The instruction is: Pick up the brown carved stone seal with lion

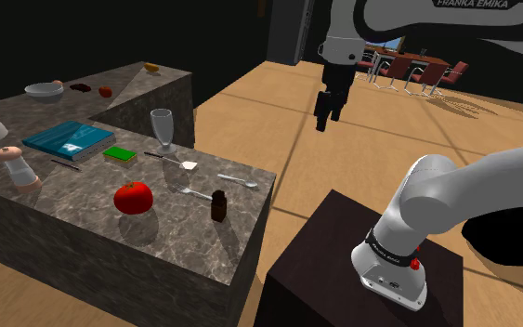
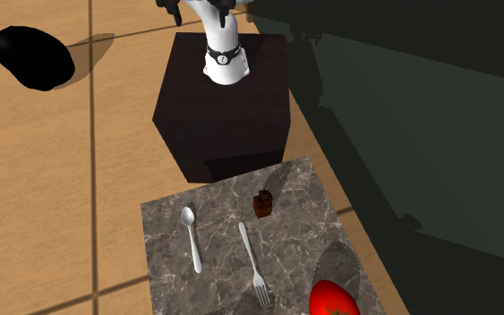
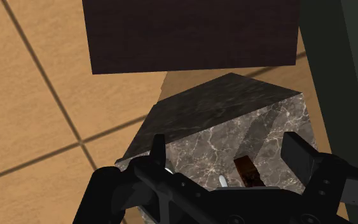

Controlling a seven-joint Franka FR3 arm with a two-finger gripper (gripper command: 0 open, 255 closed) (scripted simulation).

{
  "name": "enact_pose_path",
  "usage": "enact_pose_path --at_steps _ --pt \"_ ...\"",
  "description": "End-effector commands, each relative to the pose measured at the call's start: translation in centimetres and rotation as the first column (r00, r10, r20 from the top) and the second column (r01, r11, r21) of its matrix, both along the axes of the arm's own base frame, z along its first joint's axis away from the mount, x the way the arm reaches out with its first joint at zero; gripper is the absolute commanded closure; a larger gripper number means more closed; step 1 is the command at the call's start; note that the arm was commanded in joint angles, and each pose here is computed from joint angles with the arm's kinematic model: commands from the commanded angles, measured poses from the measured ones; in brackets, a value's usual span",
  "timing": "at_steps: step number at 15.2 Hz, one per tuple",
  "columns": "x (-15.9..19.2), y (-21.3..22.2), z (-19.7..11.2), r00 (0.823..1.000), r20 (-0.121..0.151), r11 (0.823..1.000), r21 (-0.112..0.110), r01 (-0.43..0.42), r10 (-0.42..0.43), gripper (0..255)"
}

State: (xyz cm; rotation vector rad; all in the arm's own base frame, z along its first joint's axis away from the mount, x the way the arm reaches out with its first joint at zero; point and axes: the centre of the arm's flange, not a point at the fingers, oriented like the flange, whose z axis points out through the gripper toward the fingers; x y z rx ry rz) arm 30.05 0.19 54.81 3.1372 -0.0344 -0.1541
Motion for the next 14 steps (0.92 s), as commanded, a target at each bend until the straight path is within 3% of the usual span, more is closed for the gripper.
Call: enact_pose_path --at_steps 1,14 --pt "0.0 0.0 0.0 1.000 0.000 1.000 0.000 0.000 0.000 0" --pt "10.2 6.1 -12.2 1.000 0.017 1.000 -0.010 0.019 -0.018 0"
